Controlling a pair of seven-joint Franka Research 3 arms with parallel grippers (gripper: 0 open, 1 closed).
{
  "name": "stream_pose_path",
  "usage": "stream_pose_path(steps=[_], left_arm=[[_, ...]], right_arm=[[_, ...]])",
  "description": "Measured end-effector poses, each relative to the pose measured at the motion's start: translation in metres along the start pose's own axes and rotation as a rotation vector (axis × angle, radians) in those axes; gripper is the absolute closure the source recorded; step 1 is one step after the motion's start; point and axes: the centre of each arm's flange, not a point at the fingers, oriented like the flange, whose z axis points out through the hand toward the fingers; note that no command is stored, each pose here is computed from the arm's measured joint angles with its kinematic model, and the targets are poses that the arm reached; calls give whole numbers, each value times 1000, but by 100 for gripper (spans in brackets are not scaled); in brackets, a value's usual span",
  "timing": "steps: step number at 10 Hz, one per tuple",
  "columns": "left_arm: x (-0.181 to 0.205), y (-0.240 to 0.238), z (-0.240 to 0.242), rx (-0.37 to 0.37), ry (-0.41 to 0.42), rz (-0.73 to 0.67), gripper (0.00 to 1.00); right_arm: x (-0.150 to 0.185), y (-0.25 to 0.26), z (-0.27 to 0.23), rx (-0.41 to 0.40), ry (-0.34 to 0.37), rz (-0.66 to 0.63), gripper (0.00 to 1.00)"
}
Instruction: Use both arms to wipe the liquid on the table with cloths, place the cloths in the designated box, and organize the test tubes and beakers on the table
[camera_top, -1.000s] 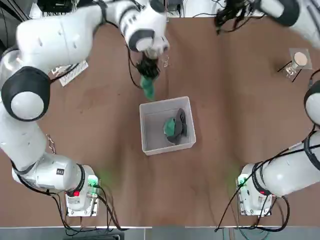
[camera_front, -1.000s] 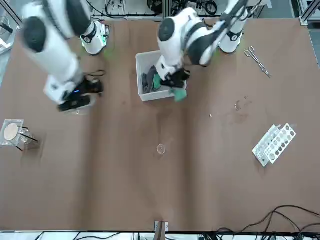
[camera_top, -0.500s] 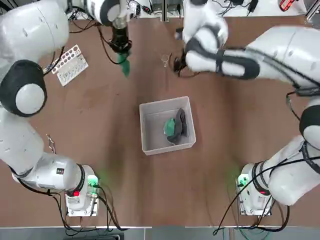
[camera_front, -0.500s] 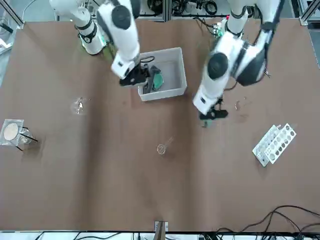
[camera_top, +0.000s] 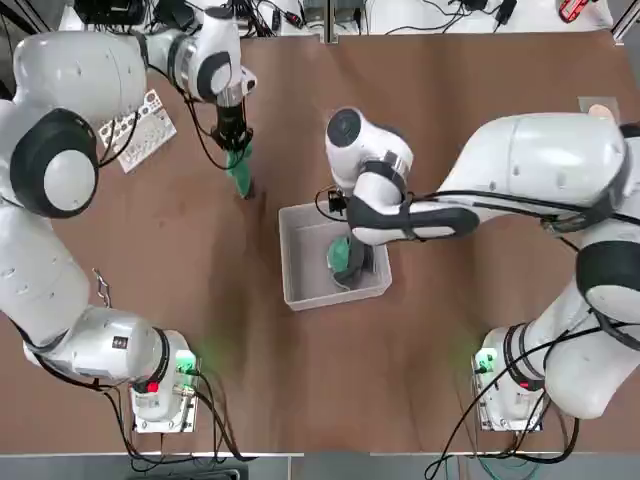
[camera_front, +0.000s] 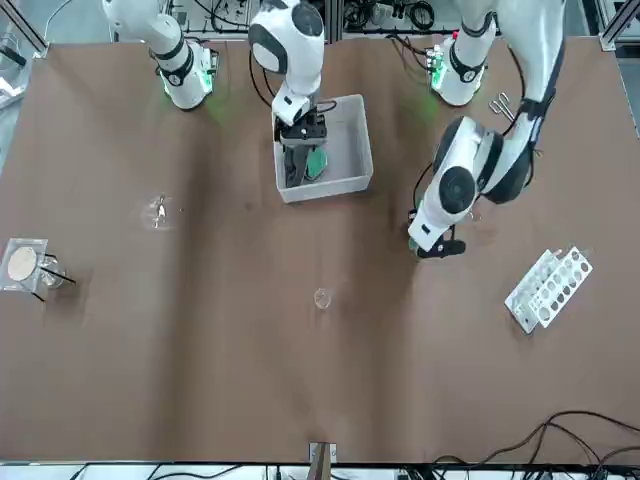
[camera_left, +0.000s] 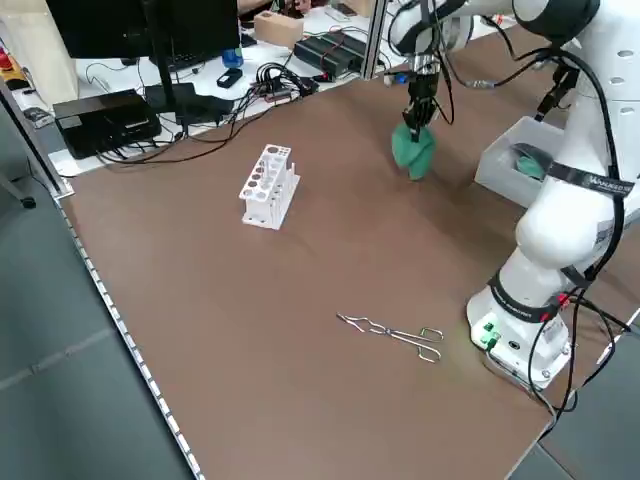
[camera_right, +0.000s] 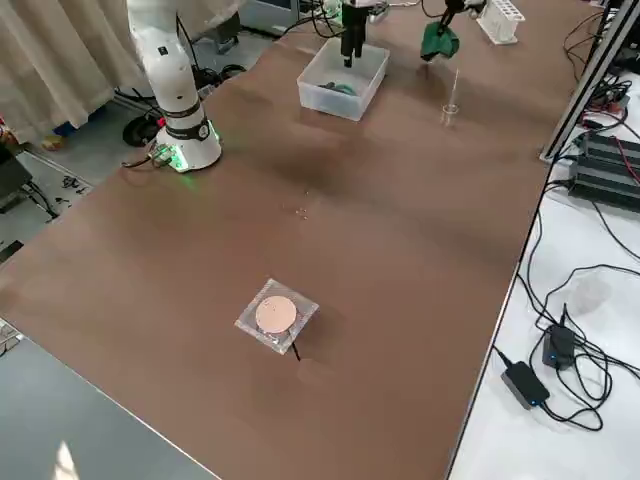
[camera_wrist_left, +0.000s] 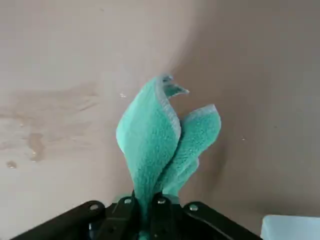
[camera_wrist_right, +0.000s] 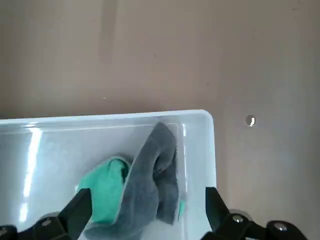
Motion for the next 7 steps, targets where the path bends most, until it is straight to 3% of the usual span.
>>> stream_pose_path(steps=[3, 7], left_arm=[[16, 15, 53, -60, 13, -12, 93], [21, -17, 97, -22, -56, -118, 93]], right_arm=[[3, 0, 43, -77, -13, 17, 0], [5, -10, 54, -84, -11, 20, 0]])
